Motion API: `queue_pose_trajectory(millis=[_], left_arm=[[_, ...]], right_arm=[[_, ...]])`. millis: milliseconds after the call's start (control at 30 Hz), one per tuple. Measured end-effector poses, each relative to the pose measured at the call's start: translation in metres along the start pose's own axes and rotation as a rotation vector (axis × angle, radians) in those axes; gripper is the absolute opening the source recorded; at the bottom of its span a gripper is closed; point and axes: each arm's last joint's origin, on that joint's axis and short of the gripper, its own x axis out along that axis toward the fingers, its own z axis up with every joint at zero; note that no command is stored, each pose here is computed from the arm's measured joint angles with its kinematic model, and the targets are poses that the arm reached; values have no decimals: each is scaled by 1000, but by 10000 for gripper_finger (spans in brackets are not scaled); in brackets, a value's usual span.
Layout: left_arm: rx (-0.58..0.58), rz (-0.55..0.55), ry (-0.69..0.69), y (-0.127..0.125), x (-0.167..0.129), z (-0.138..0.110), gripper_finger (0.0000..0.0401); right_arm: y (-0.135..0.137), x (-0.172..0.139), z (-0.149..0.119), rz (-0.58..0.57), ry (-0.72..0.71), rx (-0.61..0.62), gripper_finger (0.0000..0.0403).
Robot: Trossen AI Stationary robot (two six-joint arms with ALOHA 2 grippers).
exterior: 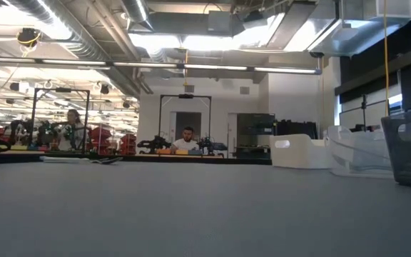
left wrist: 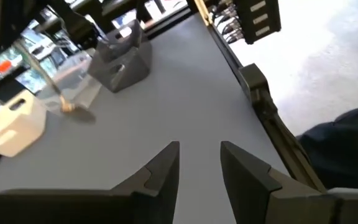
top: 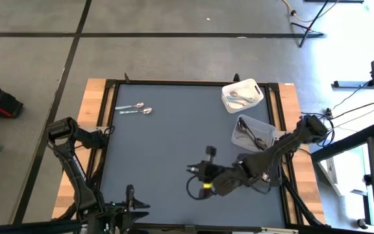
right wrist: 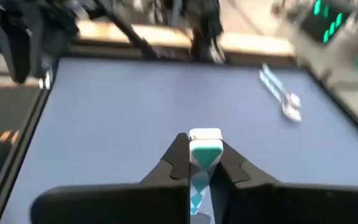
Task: Sort silverware by color (type)
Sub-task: Put the bottom white and blue spoon into the black bin
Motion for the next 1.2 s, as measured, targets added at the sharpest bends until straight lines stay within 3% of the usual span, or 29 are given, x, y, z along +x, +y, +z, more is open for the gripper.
queue_pose_trajectory(millis=[267, 467, 567, 733, 1000, 1200], left_arm=[[-19, -26, 40, 4, 7, -1, 112], [-35, -1, 50, 10, 15, 0, 112], [-44, -2, 56, 11, 18, 1, 112], [-47, -34, 71, 11, 19, 0, 112], [-48, -39, 73, 11, 19, 0, 112], [-45, -43, 72, 10, 18, 0, 112]], right_arm=[[-30, -44, -13, -21, 301, 185, 9], [-42, -62, -37, -128, 581, 279, 10], [-46, -67, -44, -192, 656, 301, 6], [-48, -69, -42, -197, 659, 320, 11], [-54, -83, -9, -220, 542, 268, 8], [-62, -98, -24, -331, 729, 305, 8]])
